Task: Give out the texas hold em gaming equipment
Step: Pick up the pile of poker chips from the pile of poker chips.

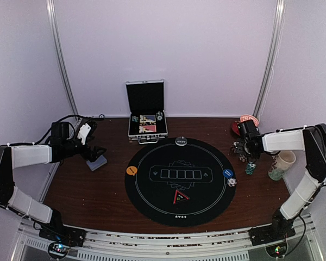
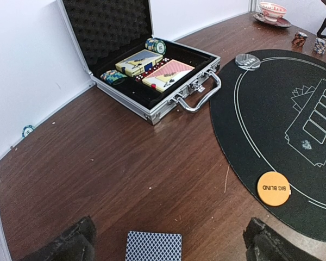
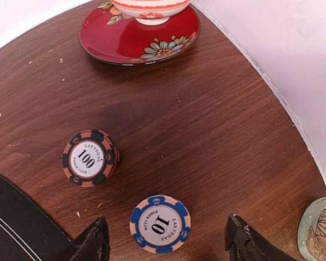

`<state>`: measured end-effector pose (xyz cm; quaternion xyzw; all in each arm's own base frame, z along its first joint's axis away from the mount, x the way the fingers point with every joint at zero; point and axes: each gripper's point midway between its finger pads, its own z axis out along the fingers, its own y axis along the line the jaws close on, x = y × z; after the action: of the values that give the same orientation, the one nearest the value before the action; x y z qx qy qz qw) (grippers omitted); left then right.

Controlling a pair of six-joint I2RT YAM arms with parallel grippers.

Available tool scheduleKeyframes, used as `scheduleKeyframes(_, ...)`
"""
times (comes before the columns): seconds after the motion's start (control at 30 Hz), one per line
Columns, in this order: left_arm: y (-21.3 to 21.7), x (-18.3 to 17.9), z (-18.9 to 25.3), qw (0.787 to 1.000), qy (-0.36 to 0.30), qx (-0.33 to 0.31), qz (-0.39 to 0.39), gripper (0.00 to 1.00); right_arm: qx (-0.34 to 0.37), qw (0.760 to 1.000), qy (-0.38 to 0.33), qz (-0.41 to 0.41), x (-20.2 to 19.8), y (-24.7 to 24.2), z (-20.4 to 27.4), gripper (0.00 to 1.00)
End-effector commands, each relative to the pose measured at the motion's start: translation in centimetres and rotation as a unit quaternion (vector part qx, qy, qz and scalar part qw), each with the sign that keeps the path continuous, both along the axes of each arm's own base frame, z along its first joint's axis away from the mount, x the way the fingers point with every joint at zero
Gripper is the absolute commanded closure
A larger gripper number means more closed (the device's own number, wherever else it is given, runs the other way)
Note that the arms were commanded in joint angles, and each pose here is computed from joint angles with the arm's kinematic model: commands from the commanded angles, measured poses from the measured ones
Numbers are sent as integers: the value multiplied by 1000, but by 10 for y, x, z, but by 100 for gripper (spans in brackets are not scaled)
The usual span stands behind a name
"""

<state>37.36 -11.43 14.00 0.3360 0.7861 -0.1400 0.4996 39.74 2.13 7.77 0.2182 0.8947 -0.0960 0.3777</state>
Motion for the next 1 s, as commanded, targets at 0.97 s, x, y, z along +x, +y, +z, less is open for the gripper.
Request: scheduleKeyframes(0.97,-1,3,3,1000,-14,-7,-2,2,20,1000,16,10,12,-2,-26,40)
